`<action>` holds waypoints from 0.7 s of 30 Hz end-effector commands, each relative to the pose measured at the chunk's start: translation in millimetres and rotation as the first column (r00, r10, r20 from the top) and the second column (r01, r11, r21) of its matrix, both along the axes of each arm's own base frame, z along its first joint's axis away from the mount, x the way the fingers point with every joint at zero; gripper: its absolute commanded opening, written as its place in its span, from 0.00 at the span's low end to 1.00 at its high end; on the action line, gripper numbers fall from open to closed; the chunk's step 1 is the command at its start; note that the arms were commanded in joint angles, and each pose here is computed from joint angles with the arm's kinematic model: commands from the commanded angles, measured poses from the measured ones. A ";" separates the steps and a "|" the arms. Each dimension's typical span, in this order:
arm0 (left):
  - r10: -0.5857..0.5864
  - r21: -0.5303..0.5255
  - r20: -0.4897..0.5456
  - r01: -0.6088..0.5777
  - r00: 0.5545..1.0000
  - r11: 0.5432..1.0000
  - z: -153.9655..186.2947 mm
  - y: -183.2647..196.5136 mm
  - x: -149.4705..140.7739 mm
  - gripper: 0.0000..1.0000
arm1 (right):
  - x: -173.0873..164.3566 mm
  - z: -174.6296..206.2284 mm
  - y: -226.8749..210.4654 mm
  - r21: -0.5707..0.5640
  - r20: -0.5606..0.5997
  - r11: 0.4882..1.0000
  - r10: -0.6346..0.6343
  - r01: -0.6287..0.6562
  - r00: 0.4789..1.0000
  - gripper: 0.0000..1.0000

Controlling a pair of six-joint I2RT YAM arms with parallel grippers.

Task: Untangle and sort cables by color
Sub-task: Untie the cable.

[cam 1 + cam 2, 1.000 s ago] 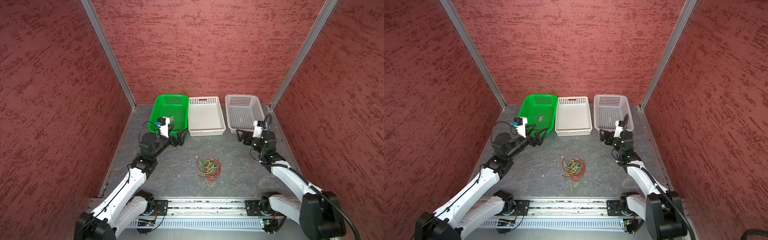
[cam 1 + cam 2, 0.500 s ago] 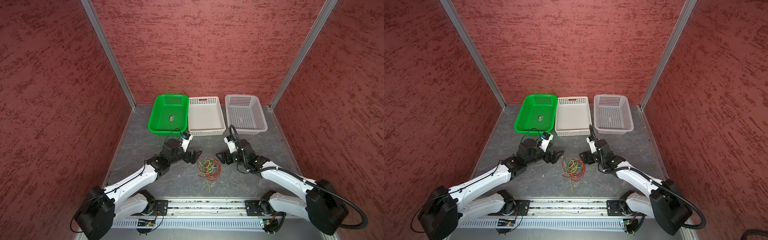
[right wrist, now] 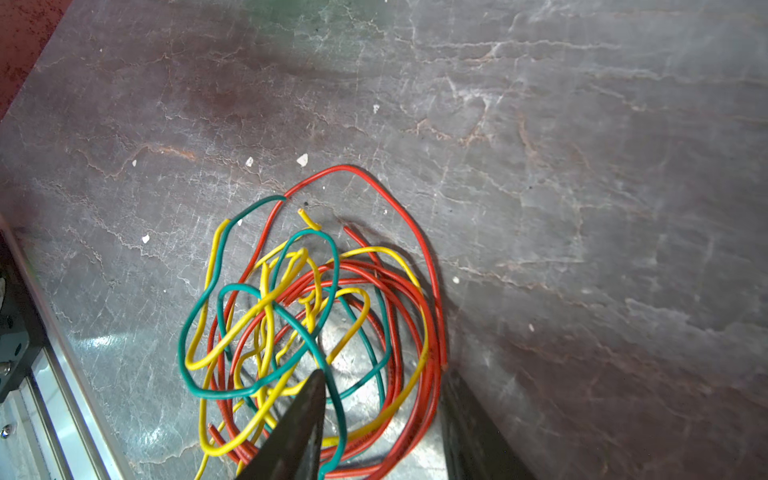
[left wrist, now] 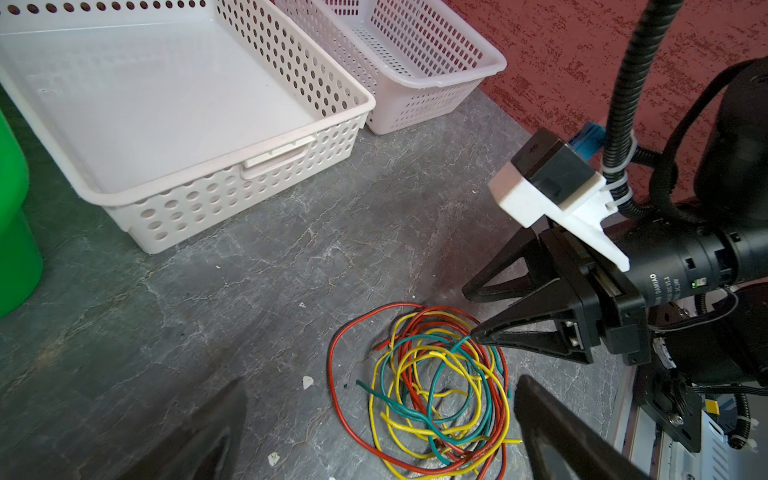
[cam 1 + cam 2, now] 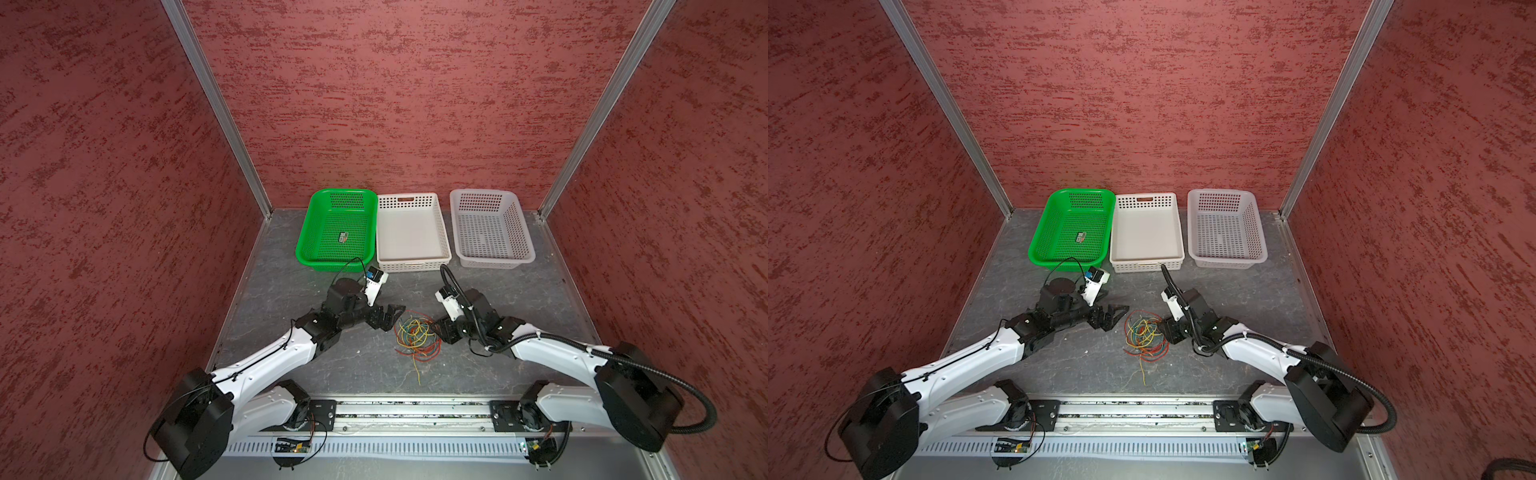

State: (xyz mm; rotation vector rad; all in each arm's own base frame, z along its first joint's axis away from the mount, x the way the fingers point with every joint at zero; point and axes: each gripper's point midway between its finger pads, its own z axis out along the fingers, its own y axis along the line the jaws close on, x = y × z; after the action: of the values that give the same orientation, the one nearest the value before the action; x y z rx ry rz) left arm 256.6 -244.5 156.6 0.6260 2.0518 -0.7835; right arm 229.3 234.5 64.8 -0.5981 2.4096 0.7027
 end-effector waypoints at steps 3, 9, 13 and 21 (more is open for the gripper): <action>-0.044 0.012 -0.014 0.044 0.999 0.999 -9.6 -6.5 -2.4 0.99 | -4.5 3.8 8.5 0.009 0.026 0.999 0.050 -0.050 0.998 0.45; -0.067 0.009 -0.023 0.067 0.998 0.998 -15.0 -12.3 -3.2 0.99 | -9.9 0.0 9.6 0.011 0.006 0.999 0.053 -0.053 0.999 0.41; -0.078 0.022 -0.028 0.078 0.997 0.997 -18.4 -15.2 -2.7 0.99 | -11.4 -6.3 12.6 -0.005 -0.019 0.998 0.061 -0.061 0.998 0.30; -0.098 0.035 -0.030 0.099 0.995 0.994 -21.0 -19.2 -4.9 0.99 | -11.7 -12.5 16.4 -0.026 -0.039 0.997 0.071 -0.073 0.997 0.21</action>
State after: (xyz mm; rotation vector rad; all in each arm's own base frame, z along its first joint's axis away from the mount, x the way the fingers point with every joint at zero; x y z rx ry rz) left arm 250.5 -256.6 126.9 0.7066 2.1213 -0.8059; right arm 214.0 242.5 42.9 -0.6674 2.4775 0.7016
